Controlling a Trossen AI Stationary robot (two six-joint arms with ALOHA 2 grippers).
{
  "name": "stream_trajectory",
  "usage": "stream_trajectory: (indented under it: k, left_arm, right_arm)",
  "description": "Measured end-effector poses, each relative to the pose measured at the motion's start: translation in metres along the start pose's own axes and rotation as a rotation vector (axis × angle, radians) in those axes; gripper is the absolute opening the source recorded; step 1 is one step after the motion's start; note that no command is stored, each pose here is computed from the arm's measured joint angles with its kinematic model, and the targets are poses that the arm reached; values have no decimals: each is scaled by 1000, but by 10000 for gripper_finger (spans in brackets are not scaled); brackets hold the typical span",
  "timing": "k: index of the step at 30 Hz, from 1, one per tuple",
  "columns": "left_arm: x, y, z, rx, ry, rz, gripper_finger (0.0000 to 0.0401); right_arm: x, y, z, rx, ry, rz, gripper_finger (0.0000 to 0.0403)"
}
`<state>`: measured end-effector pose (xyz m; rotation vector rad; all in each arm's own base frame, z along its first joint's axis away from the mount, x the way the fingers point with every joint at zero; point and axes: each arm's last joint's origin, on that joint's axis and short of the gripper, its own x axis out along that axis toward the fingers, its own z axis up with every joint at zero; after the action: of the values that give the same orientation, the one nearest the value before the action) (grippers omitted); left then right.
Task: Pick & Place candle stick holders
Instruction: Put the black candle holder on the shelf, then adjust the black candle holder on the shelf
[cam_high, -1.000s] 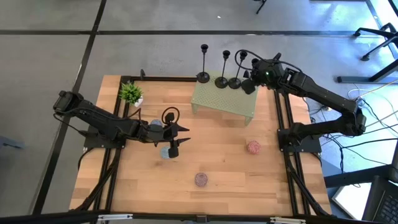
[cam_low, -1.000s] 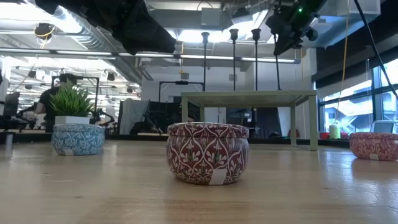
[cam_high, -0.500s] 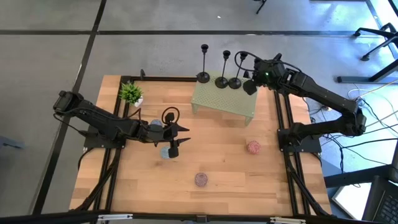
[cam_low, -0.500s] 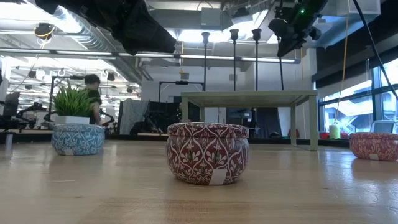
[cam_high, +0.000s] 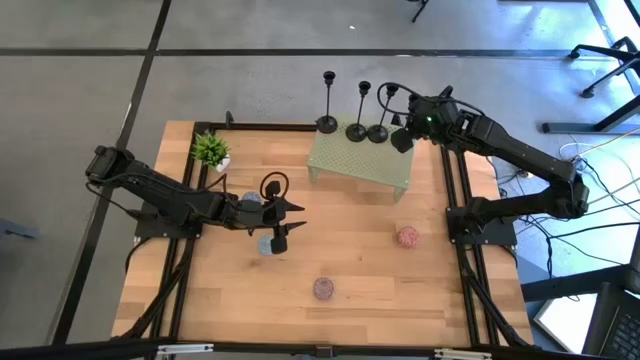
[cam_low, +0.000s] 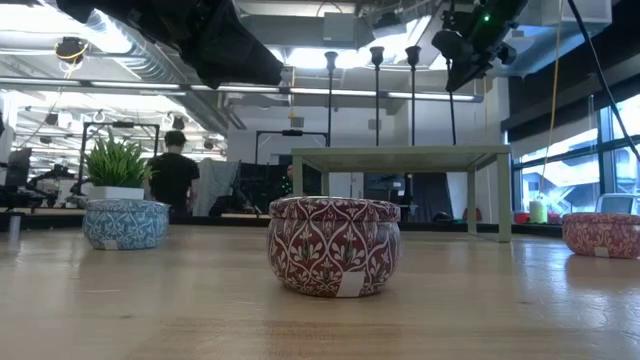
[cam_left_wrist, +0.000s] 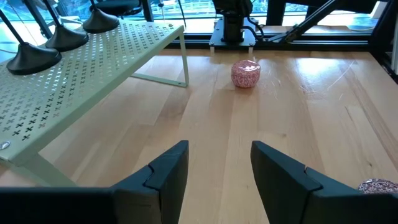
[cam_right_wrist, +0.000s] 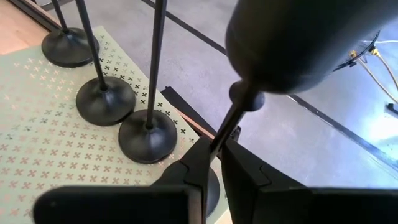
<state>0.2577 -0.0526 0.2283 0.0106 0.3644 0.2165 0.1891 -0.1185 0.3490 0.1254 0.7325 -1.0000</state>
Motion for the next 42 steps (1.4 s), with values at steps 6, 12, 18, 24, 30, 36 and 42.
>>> stream_trajectory:
  k: [6,12,18,24,30,36,42]
  left_arm:
    - [0,0,0,0,0,0,171]
    - [0,0,0,0,0,-1,171]
    - [0,0,0,0,0,-1,171]
    - [0,0,0,-8,-1,-1,171]
    - [1,2,4,-30,-42,15,171]
    - [4,14,17,-100,-155,113,171]
    - [14,48,36,-71,-194,160,171]
  right_arm:
    - [0,0,0,-35,2,0,51]
    - [1,0,-2,-62,18,-10,97]
    - [1,-1,-3,-59,23,-25,142]
    - [-3,-2,-8,-93,60,-24,167]
    - [-15,-10,-21,-78,139,-37,172]
    - [-35,-16,-37,4,227,7,172]
    - [-51,-6,-44,121,285,232,172]
